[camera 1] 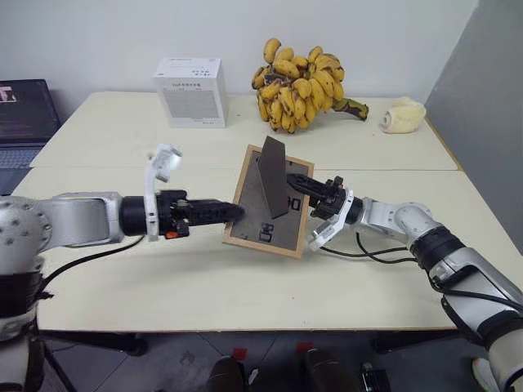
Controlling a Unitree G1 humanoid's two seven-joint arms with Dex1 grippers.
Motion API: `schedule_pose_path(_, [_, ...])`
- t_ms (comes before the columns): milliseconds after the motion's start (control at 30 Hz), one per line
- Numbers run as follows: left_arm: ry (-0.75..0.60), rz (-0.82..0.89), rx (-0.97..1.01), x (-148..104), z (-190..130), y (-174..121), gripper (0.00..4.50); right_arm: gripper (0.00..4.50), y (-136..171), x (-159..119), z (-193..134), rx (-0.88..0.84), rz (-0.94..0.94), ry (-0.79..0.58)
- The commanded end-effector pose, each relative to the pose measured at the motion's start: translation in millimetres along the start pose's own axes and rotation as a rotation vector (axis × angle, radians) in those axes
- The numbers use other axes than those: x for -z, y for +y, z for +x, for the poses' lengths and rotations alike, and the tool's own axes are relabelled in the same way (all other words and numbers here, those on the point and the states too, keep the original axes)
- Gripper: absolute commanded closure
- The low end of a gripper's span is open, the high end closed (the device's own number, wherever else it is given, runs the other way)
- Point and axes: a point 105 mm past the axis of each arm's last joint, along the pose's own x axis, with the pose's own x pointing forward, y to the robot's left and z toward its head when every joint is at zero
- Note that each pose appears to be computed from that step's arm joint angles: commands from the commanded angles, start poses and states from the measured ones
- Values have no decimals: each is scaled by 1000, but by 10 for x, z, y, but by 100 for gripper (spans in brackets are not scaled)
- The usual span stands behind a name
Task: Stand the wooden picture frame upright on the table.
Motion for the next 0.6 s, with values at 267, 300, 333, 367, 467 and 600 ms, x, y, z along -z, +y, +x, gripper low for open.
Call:
schedule_pose_path(267, [-143, 182, -345, 417, -716, 229, 171, 319, -352, 279, 343, 115, 695, 169])
schedule_pose_path(300, [-142, 176, -354, 458, -725, 221, 171, 319, -323, 251, 386, 96, 799, 164])
schedule_pose_path(333, [-144, 174, -363, 481, -732, 215, 171, 319, -287, 215, 424, 77, 909, 155])
schedule_pose_path(367, [-146, 173, -371, 493, -740, 211, 171, 319, -250, 180, 452, 57, 1018, 146])
schedule_pose_path(467, [-146, 172, -391, 523, -764, 191, 171, 319, -69, 98, 484, -2, 1399, 149])
schedule_pose_path(600, [-100, 182, -419, 622, -817, 156, 171, 319, 177, -87, 427, -90, 1742, 142])
